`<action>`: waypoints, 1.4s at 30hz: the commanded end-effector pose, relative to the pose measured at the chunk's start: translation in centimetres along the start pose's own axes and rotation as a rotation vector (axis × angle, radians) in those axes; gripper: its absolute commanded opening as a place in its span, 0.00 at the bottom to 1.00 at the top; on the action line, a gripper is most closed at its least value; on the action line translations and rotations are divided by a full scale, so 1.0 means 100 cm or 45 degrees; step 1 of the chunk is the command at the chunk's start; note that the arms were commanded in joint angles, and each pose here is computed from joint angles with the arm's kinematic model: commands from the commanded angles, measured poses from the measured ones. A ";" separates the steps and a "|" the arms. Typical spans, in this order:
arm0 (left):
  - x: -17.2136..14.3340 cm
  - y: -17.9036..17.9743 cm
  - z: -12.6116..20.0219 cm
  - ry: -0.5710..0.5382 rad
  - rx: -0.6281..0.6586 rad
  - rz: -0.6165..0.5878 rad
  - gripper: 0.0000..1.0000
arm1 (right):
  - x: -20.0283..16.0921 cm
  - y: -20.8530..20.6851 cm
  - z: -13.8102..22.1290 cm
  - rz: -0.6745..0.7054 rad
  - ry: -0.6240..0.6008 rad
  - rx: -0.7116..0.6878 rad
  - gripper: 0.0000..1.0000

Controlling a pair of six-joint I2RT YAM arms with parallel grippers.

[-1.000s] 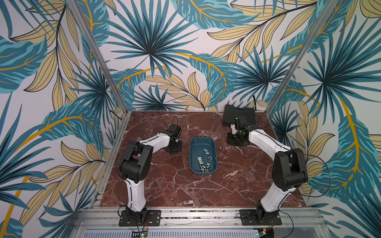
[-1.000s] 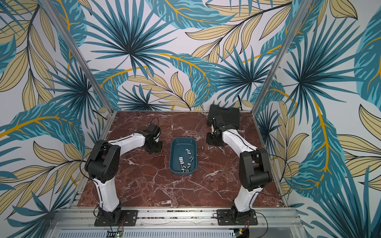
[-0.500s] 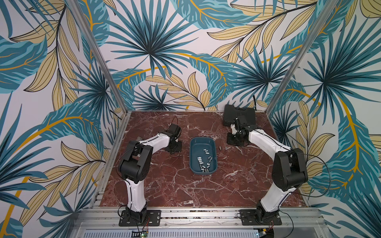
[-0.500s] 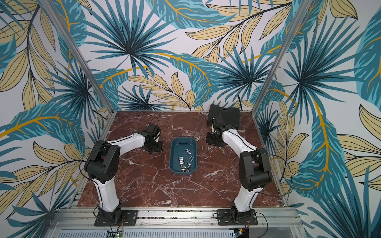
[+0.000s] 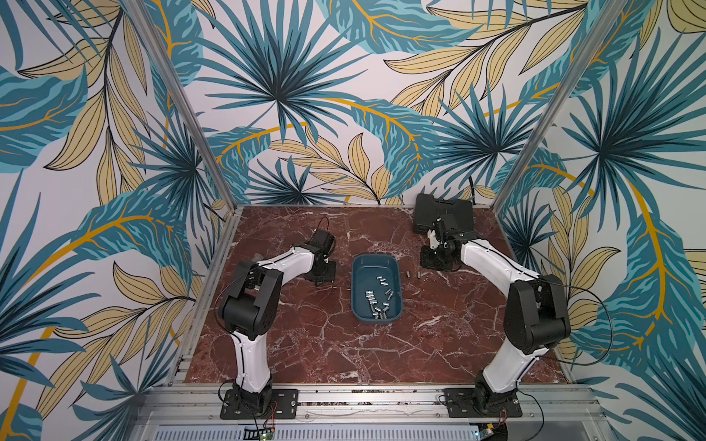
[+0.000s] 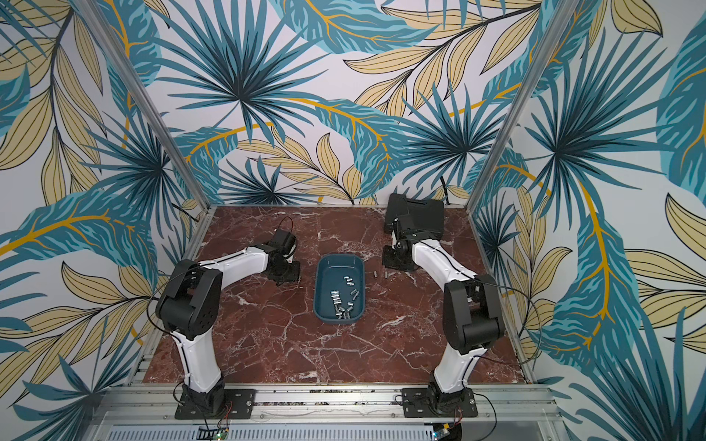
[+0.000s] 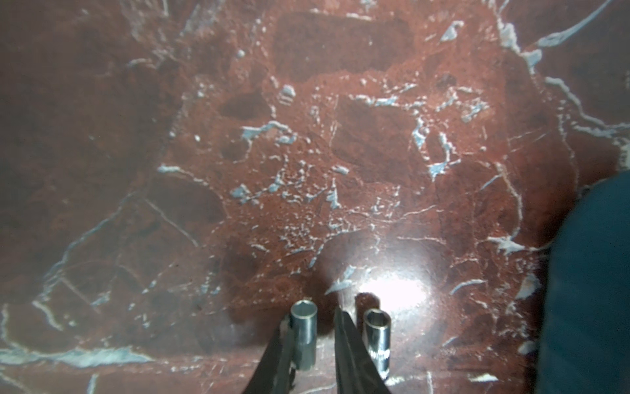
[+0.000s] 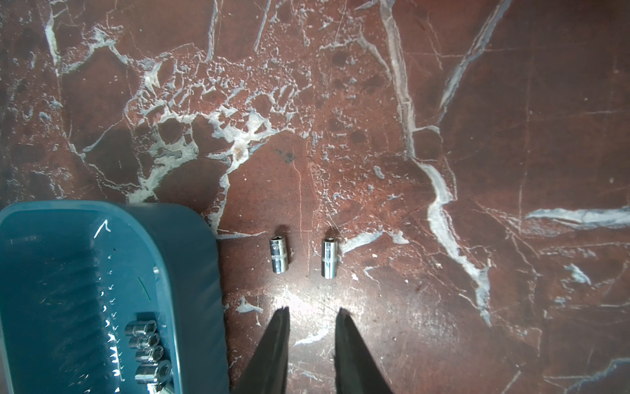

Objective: Take out the socket from the storage box
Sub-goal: Place the socket head at the center of the board.

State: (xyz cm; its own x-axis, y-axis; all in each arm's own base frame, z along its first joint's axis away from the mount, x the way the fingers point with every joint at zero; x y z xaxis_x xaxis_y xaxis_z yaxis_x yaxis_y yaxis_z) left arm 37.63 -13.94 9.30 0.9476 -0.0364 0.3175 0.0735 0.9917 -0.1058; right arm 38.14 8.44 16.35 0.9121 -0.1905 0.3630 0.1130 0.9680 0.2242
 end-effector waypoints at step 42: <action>-0.008 0.007 0.019 -0.010 0.011 0.008 0.26 | -0.004 -0.001 0.007 -0.015 0.004 0.024 0.26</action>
State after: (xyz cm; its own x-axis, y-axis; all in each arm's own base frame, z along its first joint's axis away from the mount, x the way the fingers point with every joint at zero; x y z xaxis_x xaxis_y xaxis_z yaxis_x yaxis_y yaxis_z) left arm 36.87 -13.51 10.51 0.9472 -0.0379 0.3184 0.0722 0.9927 -0.0968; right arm 38.13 8.51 16.35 0.9128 -0.1930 0.3598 0.1130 0.9662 0.2317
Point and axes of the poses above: each gripper's point midway between its finger pads, its own z axis back along the fingers, its own y axis along the line the jaws close on, x = y × z, the point moved 7 cm from there along z, back along the fingers, and after that the axes turned 2 degrees about -z, right-handed, at the moved point
